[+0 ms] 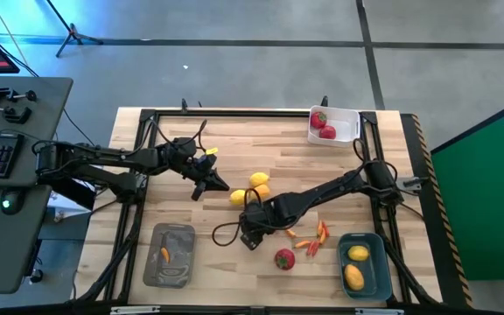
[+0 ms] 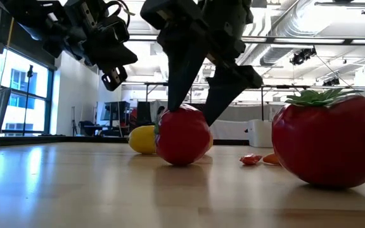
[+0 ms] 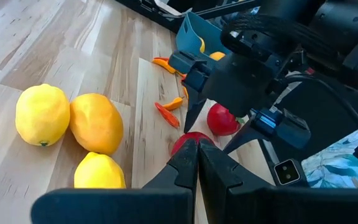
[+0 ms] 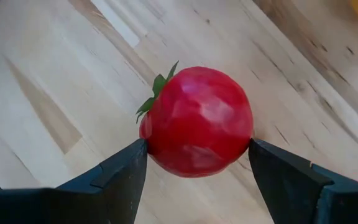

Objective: Sort produce into baskets
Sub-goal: Put the tomato into the white bin

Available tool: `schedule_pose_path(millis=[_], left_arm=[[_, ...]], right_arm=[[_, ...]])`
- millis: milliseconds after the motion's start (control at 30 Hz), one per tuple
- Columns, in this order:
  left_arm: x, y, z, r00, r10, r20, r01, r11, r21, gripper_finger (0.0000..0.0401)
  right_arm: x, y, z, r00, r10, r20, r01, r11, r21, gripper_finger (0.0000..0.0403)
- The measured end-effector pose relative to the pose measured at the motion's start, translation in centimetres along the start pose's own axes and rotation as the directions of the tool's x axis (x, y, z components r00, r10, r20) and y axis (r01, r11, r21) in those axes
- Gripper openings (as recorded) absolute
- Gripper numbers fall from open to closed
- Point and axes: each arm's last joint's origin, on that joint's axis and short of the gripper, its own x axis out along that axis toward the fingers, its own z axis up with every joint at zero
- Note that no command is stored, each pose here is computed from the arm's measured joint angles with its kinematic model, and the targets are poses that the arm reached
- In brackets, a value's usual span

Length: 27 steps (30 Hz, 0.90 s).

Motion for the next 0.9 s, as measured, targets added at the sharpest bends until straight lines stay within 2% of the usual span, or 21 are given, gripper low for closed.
schedule_pose_path(millis=[233,367,467,600,800,900], left_arm=[[0.0,0.0,0.0,1.000,0.000,0.000,0.000,1.000,0.000,0.0000],[0.0,0.0,0.0,1.000,0.000,-0.001,0.000,1.000,0.000,0.0000],[0.0,0.0,0.0,1.000,0.000,0.000,0.000,1.000,0.000,0.0000],[0.0,0.0,0.0,1.000,0.000,0.000,0.000,1.000,0.000,0.0000],[0.0,0.0,0.0,1.000,0.000,0.000,0.000,1.000,0.000,0.0000],[0.0,0.0,0.0,1.000,0.000,0.000,0.000,1.000,0.000,0.0000]], right_arm=[[0.0,-0.3,0.6,1.000,0.007,-0.005,-0.007,0.994,-0.108,0.0269],[0.0,-0.2,0.6,0.999,0.033,-0.023,-0.037,0.968,-0.250,0.0269],[0.0,-0.1,0.6,0.997,0.053,-0.047,-0.065,0.950,-0.306,0.0269],[0.0,-0.2,0.7,0.994,0.072,-0.077,-0.092,0.948,-0.306,0.0269],[-0.1,-0.5,1.2,0.992,0.086,-0.090,-0.102,0.977,-0.189,0.0273],[-0.1,-0.3,1.4,0.993,0.098,-0.060,-0.108,0.975,-0.195,0.0287]])
